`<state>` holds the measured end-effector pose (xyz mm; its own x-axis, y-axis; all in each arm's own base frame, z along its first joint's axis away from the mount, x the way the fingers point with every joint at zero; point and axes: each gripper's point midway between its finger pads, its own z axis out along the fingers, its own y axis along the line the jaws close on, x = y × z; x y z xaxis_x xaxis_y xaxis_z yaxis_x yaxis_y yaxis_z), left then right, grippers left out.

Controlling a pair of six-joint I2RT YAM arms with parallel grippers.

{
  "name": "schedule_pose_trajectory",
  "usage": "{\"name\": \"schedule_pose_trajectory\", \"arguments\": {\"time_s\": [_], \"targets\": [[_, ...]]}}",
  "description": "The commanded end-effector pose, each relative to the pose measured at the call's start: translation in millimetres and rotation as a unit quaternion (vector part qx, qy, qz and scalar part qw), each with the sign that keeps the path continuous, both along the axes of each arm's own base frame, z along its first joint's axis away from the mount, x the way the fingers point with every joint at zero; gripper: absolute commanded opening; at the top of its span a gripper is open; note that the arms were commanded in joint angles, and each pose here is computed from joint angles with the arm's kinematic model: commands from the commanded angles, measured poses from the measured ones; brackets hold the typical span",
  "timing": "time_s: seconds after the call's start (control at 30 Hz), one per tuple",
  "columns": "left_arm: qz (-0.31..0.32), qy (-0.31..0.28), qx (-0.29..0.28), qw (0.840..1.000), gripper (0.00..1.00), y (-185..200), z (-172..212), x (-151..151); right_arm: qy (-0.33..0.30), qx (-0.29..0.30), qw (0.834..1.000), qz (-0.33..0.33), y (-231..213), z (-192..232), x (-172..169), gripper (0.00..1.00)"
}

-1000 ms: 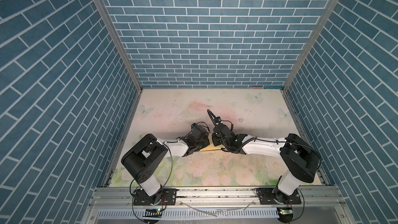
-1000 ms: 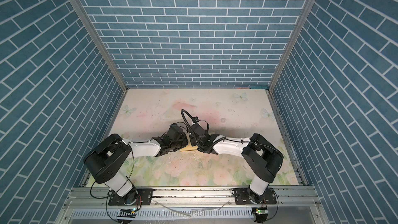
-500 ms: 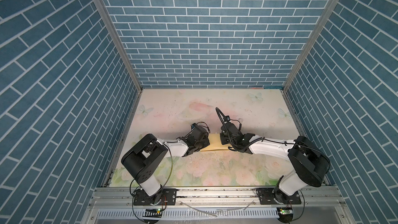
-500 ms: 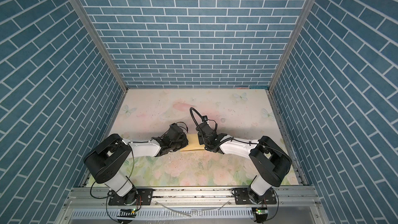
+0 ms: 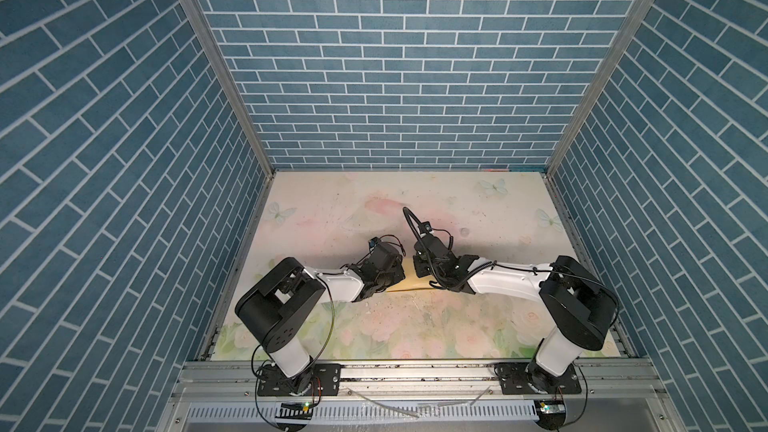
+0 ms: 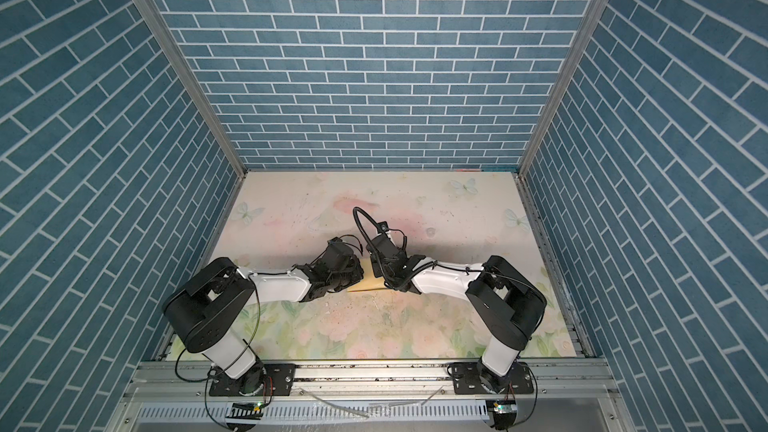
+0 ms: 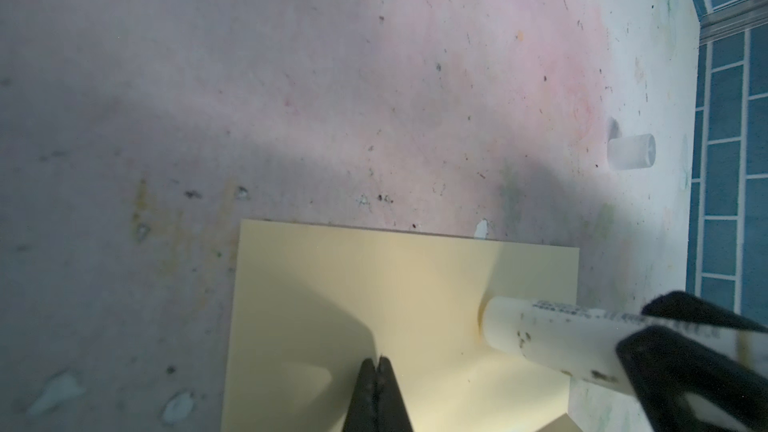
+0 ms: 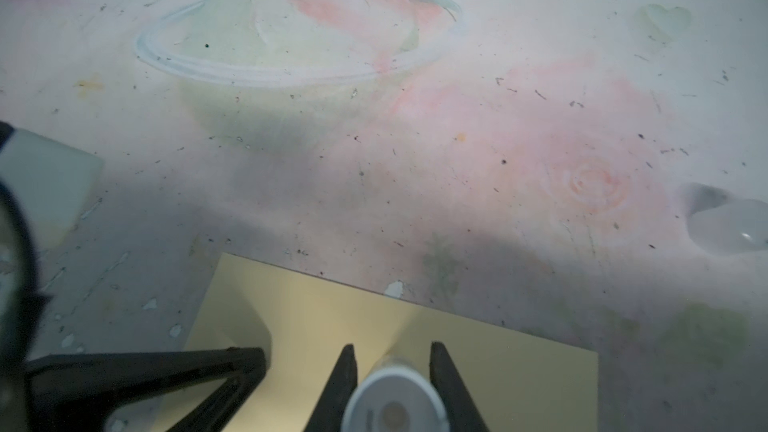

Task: Place the letter into the envelope and seal it
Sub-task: 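Rub the white glue stick along the envelope flap with the right gripper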

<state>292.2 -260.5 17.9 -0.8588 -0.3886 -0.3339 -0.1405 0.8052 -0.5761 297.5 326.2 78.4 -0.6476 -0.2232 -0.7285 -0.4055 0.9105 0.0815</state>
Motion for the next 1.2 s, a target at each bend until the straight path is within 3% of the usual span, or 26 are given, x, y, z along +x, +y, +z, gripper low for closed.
{"name": "schedule_pose_trajectory", "arguments": {"time_s": [0.0, 0.27, 0.53, 0.87, 1.0, 1.17], "targets": [[0.005, 0.093, 0.087, 0.992, 0.0, 38, -56, -37, 0.013, 0.063, 0.997, 0.031, 39, 13, -8, 0.0], [0.006, 0.093, 0.085, 0.992, 0.0, 38, -56, -37, 0.017, 0.057, 0.998, 0.025, 31, 8, -15, 0.0], [0.008, 0.093, 0.087, 0.992, 0.0, 40, -58, -38, 0.005, -0.022, 1.0, -0.001, -18, -3, -16, 0.0], [0.011, 0.092, 0.088, 0.992, 0.0, 42, -57, -39, 0.016, -0.076, 0.996, -0.048, -80, -21, -18, 0.0], [0.012, 0.09, 0.088, 0.992, 0.0, 42, -56, -39, 0.016, -0.072, 0.995, -0.064, -96, -20, -15, 0.0], [0.007, 0.084, 0.085, 0.993, 0.0, 39, -51, -36, 0.007, -0.029, 0.998, -0.054, -76, -3, -5, 0.0]]}}
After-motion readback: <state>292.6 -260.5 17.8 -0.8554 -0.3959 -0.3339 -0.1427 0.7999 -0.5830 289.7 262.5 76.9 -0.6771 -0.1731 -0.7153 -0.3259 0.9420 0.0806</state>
